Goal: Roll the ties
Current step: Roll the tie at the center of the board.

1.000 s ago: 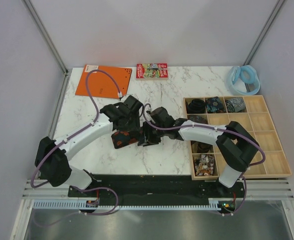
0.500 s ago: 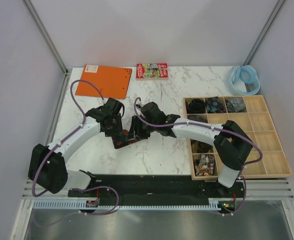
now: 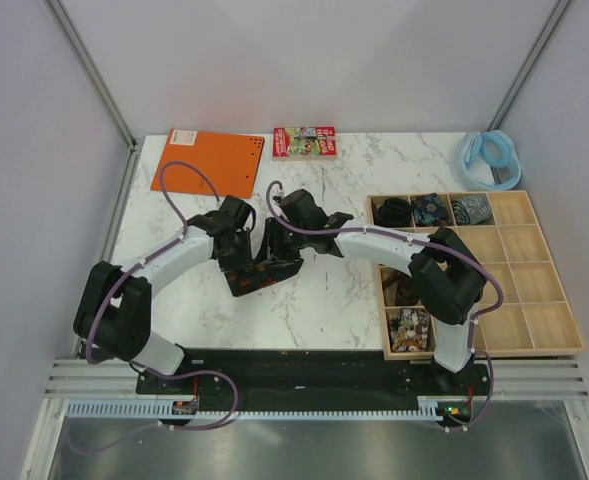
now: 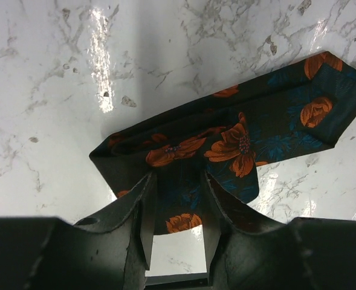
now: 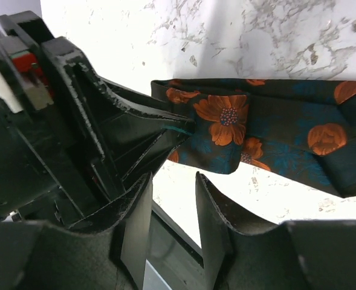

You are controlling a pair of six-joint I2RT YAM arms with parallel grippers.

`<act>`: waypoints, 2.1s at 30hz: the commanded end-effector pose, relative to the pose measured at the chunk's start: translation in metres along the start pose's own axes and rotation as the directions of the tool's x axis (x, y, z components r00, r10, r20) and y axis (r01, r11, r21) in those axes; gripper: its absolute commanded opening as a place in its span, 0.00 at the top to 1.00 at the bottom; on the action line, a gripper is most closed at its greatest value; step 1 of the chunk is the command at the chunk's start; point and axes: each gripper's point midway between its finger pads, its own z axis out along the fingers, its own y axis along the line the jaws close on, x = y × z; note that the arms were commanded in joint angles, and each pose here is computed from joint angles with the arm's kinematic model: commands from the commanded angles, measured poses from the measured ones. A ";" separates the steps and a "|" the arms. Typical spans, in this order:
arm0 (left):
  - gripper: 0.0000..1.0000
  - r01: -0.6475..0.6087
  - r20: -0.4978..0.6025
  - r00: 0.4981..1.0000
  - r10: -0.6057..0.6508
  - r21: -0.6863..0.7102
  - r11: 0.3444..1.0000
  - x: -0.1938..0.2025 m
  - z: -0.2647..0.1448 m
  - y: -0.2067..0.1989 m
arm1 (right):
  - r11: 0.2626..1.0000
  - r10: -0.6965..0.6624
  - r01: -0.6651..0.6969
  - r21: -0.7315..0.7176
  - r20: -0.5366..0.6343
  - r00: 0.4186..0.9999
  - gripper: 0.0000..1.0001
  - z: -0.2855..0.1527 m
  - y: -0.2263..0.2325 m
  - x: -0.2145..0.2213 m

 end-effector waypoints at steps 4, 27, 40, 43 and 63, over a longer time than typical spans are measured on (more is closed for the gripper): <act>0.60 -0.051 0.003 0.999 0.051 0.126 0.991 -0.007 0.008 -0.027 | 0.999 -0.014 0.016 -0.045 0.039 0.999 0.58 -0.010 0.008 -0.021; 0.16 0.237 0.247 0.935 -0.254 0.094 0.967 -0.013 -0.082 0.026 | 0.997 0.008 -0.008 -0.075 -0.007 1.000 0.58 0.008 0.004 -0.012; 0.16 0.318 0.234 0.882 -0.410 0.347 0.882 0.018 -0.046 0.021 | 1.000 0.002 -0.004 -0.031 -0.065 0.998 0.62 0.037 -0.020 0.008; 0.16 0.320 0.225 0.887 -0.403 0.331 0.888 0.021 -0.035 0.023 | 1.000 0.005 -0.006 -0.017 -0.074 0.997 0.62 0.042 -0.027 0.011; 0.29 0.311 0.217 0.886 -0.410 0.379 0.872 0.008 0.008 0.013 | 0.999 0.031 -0.029 0.022 -0.121 0.992 0.62 0.059 -0.053 0.021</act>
